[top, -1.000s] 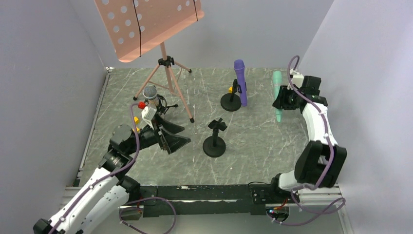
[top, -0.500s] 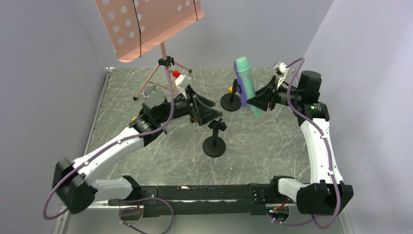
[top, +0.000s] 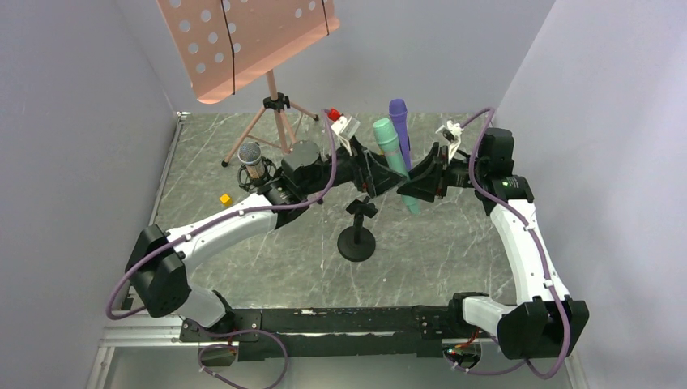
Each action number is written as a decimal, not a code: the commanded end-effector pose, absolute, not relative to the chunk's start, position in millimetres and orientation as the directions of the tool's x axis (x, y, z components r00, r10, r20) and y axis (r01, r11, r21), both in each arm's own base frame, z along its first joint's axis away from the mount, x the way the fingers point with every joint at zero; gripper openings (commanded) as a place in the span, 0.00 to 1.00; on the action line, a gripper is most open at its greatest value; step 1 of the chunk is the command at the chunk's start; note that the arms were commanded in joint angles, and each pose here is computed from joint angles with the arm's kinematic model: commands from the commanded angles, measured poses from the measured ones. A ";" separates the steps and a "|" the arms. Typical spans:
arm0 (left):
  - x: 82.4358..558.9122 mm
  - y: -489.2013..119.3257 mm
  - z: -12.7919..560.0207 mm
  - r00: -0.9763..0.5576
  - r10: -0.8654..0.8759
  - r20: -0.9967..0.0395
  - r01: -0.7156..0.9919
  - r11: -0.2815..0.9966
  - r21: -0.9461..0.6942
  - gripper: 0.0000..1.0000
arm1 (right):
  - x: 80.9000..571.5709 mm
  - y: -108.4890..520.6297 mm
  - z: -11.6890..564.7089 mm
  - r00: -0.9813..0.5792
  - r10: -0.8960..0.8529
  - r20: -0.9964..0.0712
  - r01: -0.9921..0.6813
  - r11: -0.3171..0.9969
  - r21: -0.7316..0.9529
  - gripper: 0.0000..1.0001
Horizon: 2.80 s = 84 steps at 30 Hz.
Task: Attach the microphones to the stand
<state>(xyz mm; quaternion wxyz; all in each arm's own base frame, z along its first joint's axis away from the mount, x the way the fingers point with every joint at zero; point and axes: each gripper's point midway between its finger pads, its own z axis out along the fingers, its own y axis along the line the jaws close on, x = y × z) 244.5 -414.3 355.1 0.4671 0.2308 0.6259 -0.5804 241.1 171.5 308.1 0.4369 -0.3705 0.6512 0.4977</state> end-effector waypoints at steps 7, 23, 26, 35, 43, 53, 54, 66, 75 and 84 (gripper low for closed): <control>254.7 -423.8 407.0 -0.389 -0.344 -0.855 0.865 0.184 -0.467 0.72 | 225.6 177.9 316.8 -0.238 -0.056 -0.970 -0.964 0.136 0.229 0.05; 243.3 -419.7 415.0 -0.360 -0.311 -0.880 0.897 0.144 -0.417 0.00 | 220.8 180.9 310.2 -0.217 -0.067 -0.974 -0.972 0.108 0.209 0.15; 237.2 -407.2 424.3 -0.335 -0.329 -0.883 0.906 0.143 -0.397 0.00 | 219.8 180.1 307.7 -0.209 -0.074 -0.975 -0.973 0.113 0.200 0.56; 195.9 -334.0 431.6 -0.202 -0.220 -0.954 0.931 0.260 -0.257 0.00 | 214.1 174.9 280.4 -0.037 -0.146 -0.989 -0.995 0.099 0.023 1.00; 153.2 -261.0 412.8 -0.119 -0.081 -0.990 0.915 0.379 -0.141 0.00 | 201.1 187.4 232.7 0.168 -0.204 -0.964 -0.985 -0.077 -0.156 1.00; 144.2 -227.8 334.1 -0.202 -0.017 -0.979 0.856 0.482 -0.185 0.00 | 234.6 241.7 240.9 0.259 -0.325 -0.910 -0.964 -0.144 -0.223 0.93; 143.6 -226.2 329.0 -0.207 -0.018 -0.978 0.853 0.487 -0.189 0.00 | 235.0 247.8 241.1 0.263 -0.334 -0.905 -0.963 -0.153 -0.224 0.92; 139.3 -210.1 308.4 -0.202 -0.037 -0.979 0.829 0.526 -0.191 0.00 | 248.9 267.7 252.3 0.227 -0.356 -0.907 -0.974 -0.108 -0.201 0.86; 139.6 -210.2 304.6 -0.209 -0.032 -0.977 0.827 0.528 -0.194 0.00 | 239.3 274.3 256.9 0.328 -0.318 -0.890 -0.937 -0.227 -0.264 0.87; 136.5 -207.7 303.0 -0.224 -0.046 -0.974 0.821 0.529 -0.214 0.00 | 241.9 285.1 228.9 0.359 -0.353 -0.864 -0.921 -0.284 -0.267 0.72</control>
